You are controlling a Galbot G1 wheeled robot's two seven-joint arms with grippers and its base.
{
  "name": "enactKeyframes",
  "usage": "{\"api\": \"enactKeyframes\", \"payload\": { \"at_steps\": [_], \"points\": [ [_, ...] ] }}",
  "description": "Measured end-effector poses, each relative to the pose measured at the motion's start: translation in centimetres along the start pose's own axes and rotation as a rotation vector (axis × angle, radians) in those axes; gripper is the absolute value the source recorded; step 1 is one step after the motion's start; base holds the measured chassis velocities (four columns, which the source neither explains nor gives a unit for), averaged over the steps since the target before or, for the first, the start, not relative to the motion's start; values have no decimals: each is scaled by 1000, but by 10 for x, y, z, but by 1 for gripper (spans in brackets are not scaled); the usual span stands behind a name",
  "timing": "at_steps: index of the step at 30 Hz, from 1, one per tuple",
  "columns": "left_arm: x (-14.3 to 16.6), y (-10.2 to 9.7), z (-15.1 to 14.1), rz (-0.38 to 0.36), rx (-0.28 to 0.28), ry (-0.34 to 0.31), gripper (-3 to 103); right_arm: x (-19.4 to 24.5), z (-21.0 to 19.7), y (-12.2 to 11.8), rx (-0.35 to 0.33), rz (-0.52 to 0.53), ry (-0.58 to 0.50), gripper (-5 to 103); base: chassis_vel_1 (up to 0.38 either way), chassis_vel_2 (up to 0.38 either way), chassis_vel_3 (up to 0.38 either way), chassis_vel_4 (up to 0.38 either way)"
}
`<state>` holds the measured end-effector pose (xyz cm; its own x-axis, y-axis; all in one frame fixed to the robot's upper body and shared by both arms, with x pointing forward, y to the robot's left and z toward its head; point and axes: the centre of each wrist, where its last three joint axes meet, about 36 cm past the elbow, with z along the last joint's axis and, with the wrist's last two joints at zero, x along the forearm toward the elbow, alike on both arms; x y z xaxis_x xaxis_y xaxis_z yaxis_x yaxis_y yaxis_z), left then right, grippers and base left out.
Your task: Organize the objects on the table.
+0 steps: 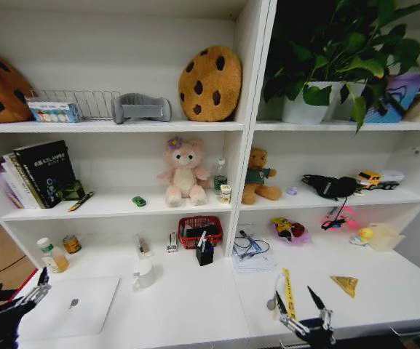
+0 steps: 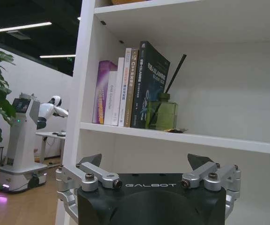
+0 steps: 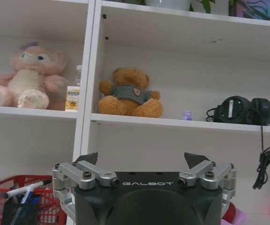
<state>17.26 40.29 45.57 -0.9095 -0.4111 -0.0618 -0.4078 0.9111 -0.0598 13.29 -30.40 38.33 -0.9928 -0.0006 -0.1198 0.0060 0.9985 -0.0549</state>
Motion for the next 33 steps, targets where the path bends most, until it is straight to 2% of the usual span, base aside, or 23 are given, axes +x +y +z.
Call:
{"api": "enactKeyframes", "payload": {
  "at_steps": [7, 10, 12, 17, 33],
  "points": [
    [2, -2, -6, 13, -16, 11, 100, -4, -27, 3, -9, 91, 33, 100, 0, 0, 0, 0],
    [2, -1, -10, 27, -33, 16, 100, -7, -34, 0, 8, 124, 30, 100, 0, 0, 0, 0],
    [-1, 0, -13, 24, -35, 7, 100, -10, -40, -8, 46, 144, 21, 100, 0, 0, 0, 0],
    [1, -8, -14, 17, -12, 4, 100, -14, -40, -13, 91, 152, 17, 100, 0, 0, 0, 0],
    [0, -9, -16, 14, -14, -9, 100, -10, -38, -5, 95, 131, 24, 100, -7, -7, 6, 10]
  ]
}}
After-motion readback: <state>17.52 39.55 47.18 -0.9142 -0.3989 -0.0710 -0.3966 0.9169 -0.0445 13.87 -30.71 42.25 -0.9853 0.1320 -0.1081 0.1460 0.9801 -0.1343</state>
